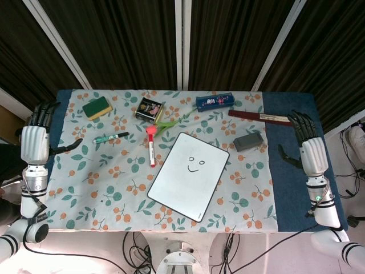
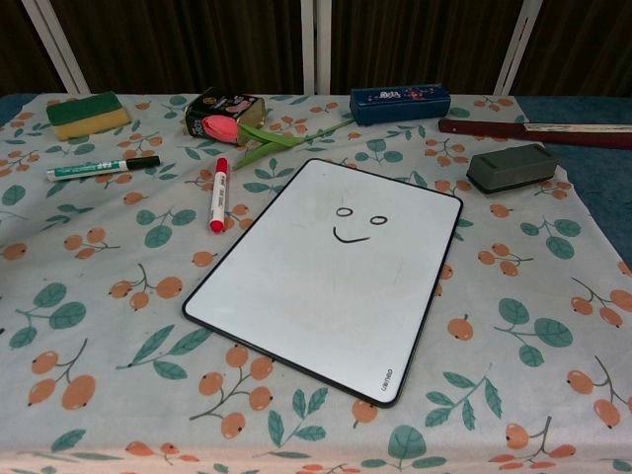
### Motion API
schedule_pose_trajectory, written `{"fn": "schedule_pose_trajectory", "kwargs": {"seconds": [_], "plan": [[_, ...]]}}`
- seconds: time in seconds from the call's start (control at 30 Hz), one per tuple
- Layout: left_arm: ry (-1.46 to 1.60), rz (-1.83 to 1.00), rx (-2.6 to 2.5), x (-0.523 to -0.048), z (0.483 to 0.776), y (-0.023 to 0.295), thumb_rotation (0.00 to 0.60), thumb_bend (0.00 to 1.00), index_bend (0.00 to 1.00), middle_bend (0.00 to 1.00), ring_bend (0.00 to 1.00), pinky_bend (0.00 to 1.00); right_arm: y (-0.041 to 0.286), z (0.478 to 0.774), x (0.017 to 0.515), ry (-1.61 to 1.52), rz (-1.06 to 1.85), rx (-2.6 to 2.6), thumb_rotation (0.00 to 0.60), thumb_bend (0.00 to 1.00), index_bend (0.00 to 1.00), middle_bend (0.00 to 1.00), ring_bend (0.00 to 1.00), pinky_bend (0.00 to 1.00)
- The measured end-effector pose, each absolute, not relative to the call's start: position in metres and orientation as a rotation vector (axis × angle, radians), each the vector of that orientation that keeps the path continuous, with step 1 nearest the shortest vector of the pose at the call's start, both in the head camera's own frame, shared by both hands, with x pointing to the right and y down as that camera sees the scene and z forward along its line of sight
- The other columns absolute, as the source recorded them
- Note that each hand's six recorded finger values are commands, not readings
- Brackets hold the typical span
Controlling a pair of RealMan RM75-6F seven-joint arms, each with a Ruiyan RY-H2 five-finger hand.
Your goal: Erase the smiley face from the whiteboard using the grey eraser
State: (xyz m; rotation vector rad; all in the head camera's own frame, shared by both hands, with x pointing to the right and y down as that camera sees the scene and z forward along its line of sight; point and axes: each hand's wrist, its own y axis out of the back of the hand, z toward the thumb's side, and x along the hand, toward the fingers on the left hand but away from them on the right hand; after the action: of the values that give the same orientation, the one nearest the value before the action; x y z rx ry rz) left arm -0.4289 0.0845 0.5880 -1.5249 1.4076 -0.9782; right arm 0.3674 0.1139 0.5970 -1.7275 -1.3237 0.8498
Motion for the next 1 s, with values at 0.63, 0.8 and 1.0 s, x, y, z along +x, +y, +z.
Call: {"fn": "schedule_pose_trajectory", "kwargs": {"seconds": [0.63, 0.8, 1.0], "plan": [[1.392, -0.962, -1.536, -0.425, 0.586, 0.083, 0.260, 0.01, 0.13, 0.12, 0.06, 0.19, 0.116, 0.605, 0.371, -1.253, 0.945, -1.708, 0.600, 0.30, 0.00, 0.00, 0.00, 0.00], [1.387, -0.969, -1.546, -0.425, 0.589, 0.085, 0.258, 0.01, 0.13, 0.12, 0.06, 0.19, 0.115, 0.618, 0.383, -1.117, 1.135, -1.640, 0.600, 0.29, 0.00, 0.00, 0.00, 0.00], [1.370, -0.971, -1.558, -0.422, 0.593, 0.085, 0.261, 0.01, 0.13, 0.12, 0.05, 0.19, 0.113, 0.647, 0.397, -0.805, 1.460, -1.548, 0.600, 0.29, 0.00, 0.00, 0.00, 0.00]]}}
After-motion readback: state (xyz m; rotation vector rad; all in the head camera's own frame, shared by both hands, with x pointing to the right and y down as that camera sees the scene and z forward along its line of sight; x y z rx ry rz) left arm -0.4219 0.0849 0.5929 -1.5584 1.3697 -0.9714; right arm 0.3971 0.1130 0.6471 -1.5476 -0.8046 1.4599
